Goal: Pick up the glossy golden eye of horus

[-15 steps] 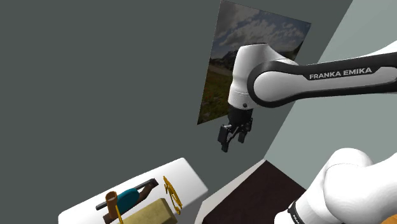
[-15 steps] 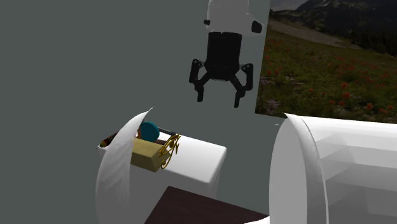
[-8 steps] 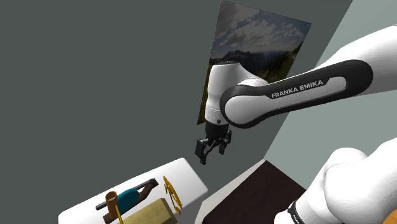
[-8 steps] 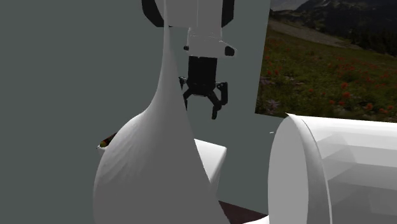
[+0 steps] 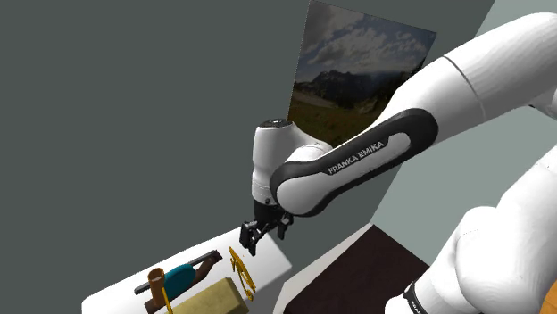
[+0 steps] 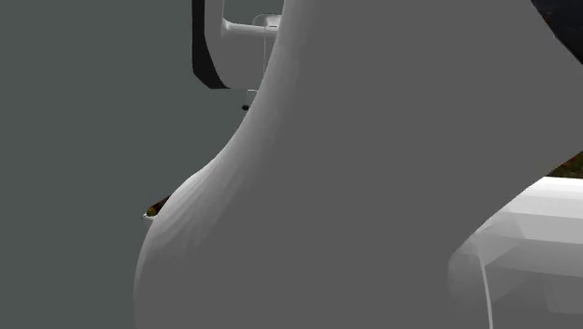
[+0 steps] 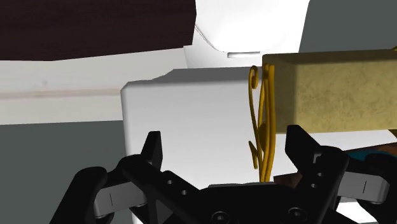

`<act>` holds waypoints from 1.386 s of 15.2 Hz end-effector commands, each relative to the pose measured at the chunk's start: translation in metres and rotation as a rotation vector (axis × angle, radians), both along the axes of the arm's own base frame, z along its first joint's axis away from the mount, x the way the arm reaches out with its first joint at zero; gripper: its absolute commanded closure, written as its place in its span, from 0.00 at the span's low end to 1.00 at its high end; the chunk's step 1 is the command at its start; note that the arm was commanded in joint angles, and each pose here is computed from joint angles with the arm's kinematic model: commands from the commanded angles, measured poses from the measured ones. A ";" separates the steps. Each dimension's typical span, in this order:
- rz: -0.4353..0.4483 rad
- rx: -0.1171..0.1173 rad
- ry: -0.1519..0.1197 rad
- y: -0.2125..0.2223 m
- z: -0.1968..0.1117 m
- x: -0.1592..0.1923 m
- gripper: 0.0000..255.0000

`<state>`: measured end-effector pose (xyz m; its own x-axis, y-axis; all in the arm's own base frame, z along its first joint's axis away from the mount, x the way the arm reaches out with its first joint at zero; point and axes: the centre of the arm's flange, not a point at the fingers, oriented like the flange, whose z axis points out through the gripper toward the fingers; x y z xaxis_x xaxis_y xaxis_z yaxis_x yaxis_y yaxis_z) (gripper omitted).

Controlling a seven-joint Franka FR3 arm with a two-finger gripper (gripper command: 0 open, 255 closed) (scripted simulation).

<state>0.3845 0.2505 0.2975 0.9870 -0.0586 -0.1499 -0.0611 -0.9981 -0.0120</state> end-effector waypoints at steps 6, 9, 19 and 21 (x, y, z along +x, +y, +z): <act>-0.010 -0.002 -0.002 0.057 -0.058 0.024 0.00; -0.010 -0.002 -0.002 0.057 -0.074 0.024 0.00; -0.010 -0.002 -0.002 0.056 -0.098 0.024 1.00; -0.010 -0.002 -0.002 0.056 -0.098 0.024 1.00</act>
<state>0.4084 0.3068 0.1996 0.9867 -0.0687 -0.1475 -0.0710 -0.9974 -0.0106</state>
